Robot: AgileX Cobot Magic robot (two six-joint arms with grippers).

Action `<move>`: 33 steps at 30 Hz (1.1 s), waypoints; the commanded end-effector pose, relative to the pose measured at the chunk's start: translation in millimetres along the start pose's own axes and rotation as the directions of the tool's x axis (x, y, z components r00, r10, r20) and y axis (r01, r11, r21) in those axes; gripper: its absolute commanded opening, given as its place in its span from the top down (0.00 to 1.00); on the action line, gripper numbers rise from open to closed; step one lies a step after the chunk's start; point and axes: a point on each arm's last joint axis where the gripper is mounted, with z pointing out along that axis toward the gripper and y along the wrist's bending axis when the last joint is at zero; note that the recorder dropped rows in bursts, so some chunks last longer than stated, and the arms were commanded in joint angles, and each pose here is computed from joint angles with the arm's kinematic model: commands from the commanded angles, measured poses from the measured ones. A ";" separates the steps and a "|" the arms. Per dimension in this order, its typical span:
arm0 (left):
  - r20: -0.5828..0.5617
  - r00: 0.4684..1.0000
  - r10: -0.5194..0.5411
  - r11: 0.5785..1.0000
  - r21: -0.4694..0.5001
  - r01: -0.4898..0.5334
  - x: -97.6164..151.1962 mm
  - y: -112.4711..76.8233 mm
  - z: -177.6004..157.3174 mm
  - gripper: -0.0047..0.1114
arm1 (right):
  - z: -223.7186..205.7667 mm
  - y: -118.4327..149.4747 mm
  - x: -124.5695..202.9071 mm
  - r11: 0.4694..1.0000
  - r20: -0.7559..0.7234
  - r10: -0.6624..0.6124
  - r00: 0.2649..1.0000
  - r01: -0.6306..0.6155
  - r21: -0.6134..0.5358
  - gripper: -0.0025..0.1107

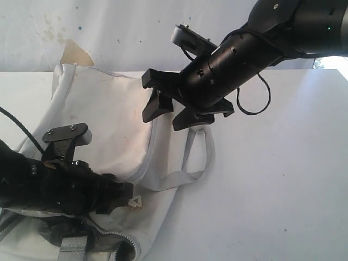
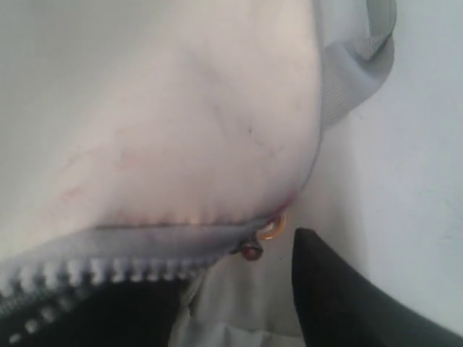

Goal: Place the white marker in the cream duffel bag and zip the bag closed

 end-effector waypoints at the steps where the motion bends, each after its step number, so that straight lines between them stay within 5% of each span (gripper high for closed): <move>1: 0.037 0.997 -0.073 0.997 0.007 0.073 -3.7 -0.8 0.1 0.53 | -2.2 -0.6 -2.6 1.000 0.020 -0.005 1.000 0.005 0.000 0.45; 8: -0.031 0.996 -0.087 0.990 0.112 0.090 -13.6 -21.0 -5.2 0.53 | -2.2 -0.6 -2.5 1.000 0.019 -0.006 1.000 0.006 0.000 0.45; 22: -0.028 0.998 -0.055 0.998 0.018 0.056 -13.3 -8.1 19.6 0.54 | -2.2 -0.4 0.2 1.000 -0.011 -0.008 1.000 0.008 -0.002 0.45; 30: -0.022 0.998 -0.062 0.998 0.018 0.063 -13.9 -8.2 19.1 0.93 | -2.2 -1.5 0.2 1.000 -0.011 -0.018 1.000 0.018 0.011 0.45; 33: -0.054 0.998 -0.026 0.999 0.046 0.029 -11.3 -11.7 14.4 0.96 | -2.2 -1.6 -0.1 0.999 -0.008 -0.031 0.999 0.031 0.011 0.45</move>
